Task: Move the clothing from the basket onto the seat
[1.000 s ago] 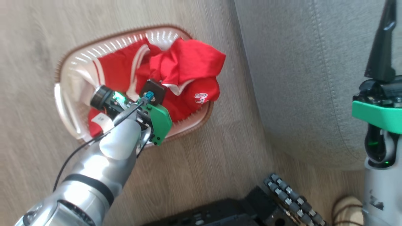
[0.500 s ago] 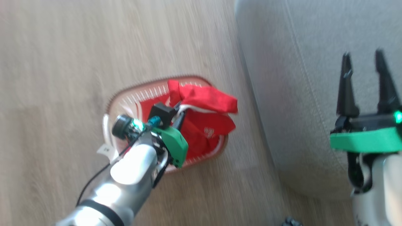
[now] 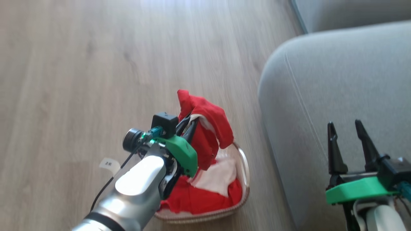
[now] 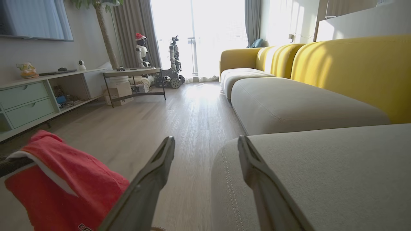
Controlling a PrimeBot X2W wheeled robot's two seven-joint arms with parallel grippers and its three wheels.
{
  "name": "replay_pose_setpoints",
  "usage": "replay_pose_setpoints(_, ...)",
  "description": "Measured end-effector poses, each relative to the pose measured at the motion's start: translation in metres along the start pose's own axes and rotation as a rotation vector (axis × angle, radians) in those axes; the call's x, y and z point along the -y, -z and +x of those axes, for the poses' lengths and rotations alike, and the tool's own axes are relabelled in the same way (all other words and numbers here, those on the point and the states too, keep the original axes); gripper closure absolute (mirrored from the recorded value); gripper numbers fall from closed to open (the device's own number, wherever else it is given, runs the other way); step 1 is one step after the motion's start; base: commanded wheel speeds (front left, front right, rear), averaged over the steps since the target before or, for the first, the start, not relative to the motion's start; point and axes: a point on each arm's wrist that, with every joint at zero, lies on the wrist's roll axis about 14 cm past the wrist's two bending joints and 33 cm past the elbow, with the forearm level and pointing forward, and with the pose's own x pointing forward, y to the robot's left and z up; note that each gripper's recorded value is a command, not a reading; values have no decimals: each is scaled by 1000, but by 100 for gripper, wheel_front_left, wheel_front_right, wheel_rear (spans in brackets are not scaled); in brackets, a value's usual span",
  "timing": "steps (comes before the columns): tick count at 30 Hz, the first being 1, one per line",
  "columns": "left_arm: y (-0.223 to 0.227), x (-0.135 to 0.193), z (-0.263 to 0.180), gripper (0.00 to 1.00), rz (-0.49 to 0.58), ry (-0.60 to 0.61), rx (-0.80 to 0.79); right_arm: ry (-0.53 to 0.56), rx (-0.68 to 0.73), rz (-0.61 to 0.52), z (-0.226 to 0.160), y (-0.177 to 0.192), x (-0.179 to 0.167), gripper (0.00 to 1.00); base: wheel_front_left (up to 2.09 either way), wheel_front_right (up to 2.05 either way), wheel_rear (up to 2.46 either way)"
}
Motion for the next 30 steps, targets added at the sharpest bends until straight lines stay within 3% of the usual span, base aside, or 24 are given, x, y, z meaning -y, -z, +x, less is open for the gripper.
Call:
replay_pose_setpoints(14,-95,-2,-39,100,98,-15,139,-161,55,31,-8,-19,-54,0,0,0,0)
replay_pose_setpoints(30,-127,29,-62,100,144,52,223,-435,8,-40,2,-5,-144,0,0,0,0)
